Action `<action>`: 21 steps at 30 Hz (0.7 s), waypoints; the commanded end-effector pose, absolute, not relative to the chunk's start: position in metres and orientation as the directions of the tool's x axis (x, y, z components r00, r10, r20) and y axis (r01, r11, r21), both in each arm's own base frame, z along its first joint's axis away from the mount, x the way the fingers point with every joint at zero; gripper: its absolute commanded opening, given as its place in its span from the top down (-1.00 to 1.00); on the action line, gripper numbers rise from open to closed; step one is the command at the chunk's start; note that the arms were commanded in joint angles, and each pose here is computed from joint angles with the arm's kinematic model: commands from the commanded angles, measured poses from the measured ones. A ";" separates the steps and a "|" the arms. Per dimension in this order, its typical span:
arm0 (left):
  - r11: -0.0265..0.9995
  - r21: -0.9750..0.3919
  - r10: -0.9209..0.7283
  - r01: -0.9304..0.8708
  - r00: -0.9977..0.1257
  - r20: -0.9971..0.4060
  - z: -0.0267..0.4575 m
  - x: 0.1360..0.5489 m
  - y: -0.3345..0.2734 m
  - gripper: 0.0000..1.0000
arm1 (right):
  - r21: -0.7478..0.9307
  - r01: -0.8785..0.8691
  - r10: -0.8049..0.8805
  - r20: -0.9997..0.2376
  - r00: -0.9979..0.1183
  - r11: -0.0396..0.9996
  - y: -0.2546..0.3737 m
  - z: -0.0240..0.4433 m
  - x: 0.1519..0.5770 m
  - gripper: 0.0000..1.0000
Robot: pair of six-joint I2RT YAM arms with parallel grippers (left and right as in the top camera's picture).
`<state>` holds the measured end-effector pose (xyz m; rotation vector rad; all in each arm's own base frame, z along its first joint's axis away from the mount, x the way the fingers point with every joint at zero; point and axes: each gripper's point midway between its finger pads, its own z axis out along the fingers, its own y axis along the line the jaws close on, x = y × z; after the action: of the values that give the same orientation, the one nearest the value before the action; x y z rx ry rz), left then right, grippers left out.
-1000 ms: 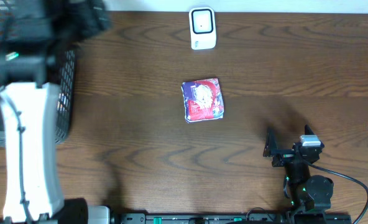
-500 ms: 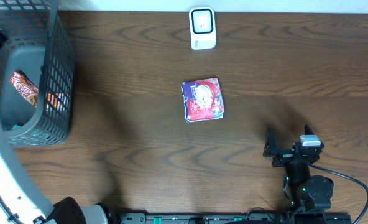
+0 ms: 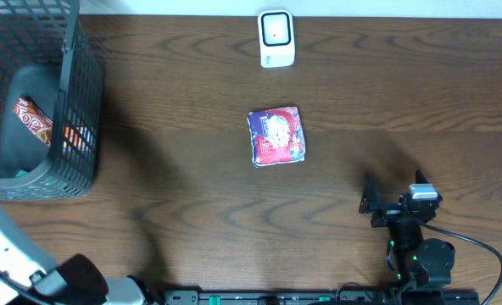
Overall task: Scan the item barcode
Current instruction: 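Return the left gripper into the basket toward the red TOP bar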
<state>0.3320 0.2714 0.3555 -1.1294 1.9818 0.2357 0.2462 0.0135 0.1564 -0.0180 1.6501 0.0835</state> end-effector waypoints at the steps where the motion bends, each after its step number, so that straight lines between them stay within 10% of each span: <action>1: 0.567 -0.169 -0.660 -0.806 -0.322 -0.678 0.320 0.337 0.281 -0.65 | 0.050 -0.054 0.046 -0.996 -0.083 0.997 0.012 0.155 0.246 -0.98; 21: 0.584 -0.078 -0.742 -0.808 -0.492 -0.455 0.184 0.387 0.291 -0.62 | 0.050 -0.055 0.046 -0.996 -0.083 0.997 0.012 0.156 0.246 -0.99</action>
<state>0.3806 0.2956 0.2090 -1.2586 2.3009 0.1880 0.2462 0.0134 0.1564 -0.0180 1.6501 0.0830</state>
